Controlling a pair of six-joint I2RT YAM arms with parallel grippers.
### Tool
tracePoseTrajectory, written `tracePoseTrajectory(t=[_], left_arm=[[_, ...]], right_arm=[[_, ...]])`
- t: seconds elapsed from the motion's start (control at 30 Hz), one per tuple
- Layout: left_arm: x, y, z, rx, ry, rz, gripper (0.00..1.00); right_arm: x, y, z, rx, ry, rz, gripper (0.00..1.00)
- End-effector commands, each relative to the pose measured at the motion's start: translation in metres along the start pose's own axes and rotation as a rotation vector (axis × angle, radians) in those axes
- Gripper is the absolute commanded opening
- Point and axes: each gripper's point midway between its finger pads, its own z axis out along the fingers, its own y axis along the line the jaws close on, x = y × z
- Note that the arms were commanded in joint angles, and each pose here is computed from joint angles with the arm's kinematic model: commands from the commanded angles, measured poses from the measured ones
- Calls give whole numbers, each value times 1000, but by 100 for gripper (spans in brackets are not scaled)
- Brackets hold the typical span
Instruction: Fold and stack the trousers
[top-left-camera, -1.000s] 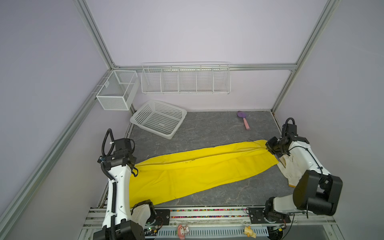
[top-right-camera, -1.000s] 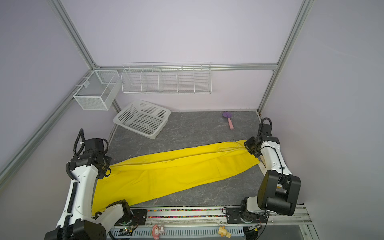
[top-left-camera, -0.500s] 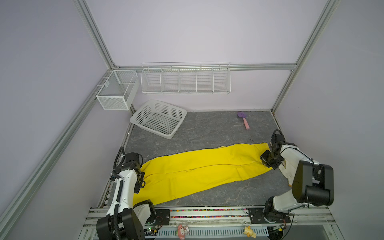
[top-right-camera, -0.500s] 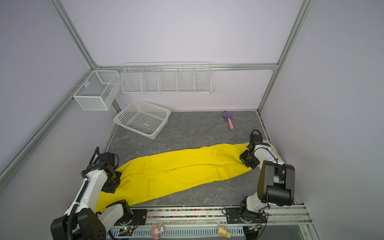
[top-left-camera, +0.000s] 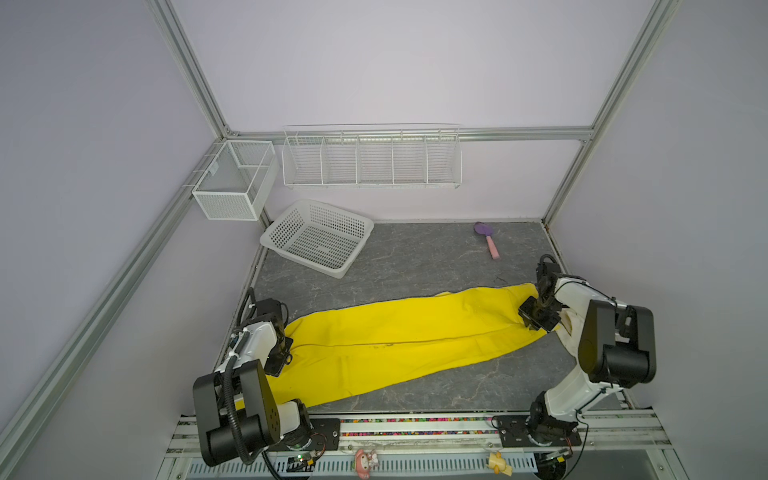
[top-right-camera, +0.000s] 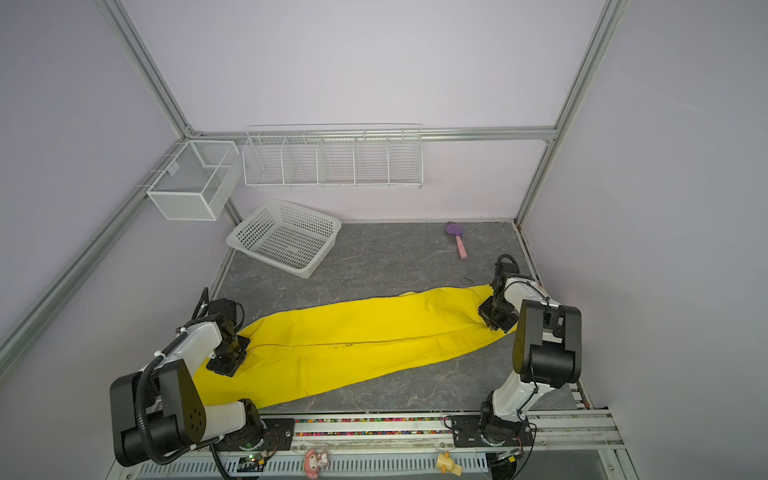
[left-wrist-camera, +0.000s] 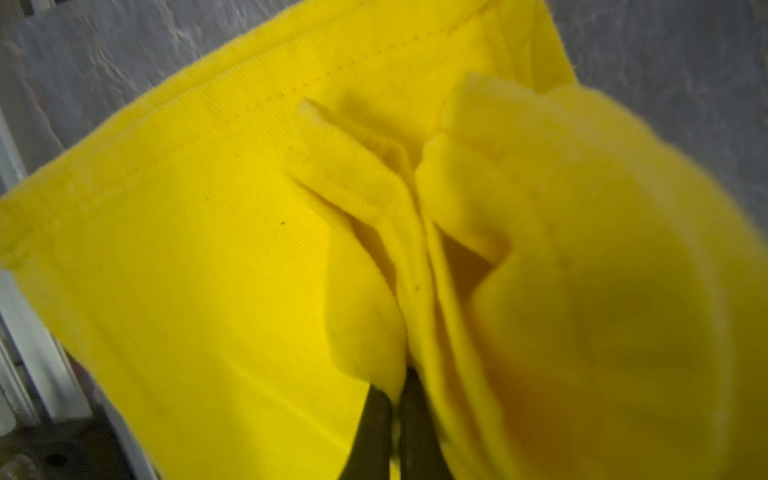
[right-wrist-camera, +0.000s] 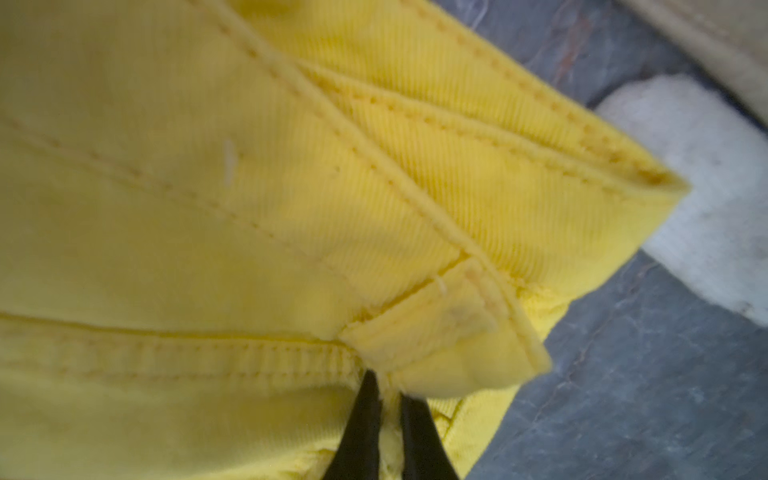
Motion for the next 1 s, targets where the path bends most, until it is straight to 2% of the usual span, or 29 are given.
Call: tracePoseTrajectory(t=[0.0,0.27,0.5,0.73,0.97], left_arm=[[-19,-21,2,15,-46,29,0],[-41,-60,-4,67,-55,56,0],[-65,-67,-45,80,-111,106,0],[-89,-40,-111,54,-222,111,0],[-96,-12,-151,86,-323,98,0]], right_arm=[[-14,19,18,-24,-45,-8,10],[-34,44,16,-57,-66,3,11],[-52,55,-23,-114,-122,-23,11],[-68,56,-72,-199,-176,-20,11],[-78,54,-105,-262,-213,-24,11]])
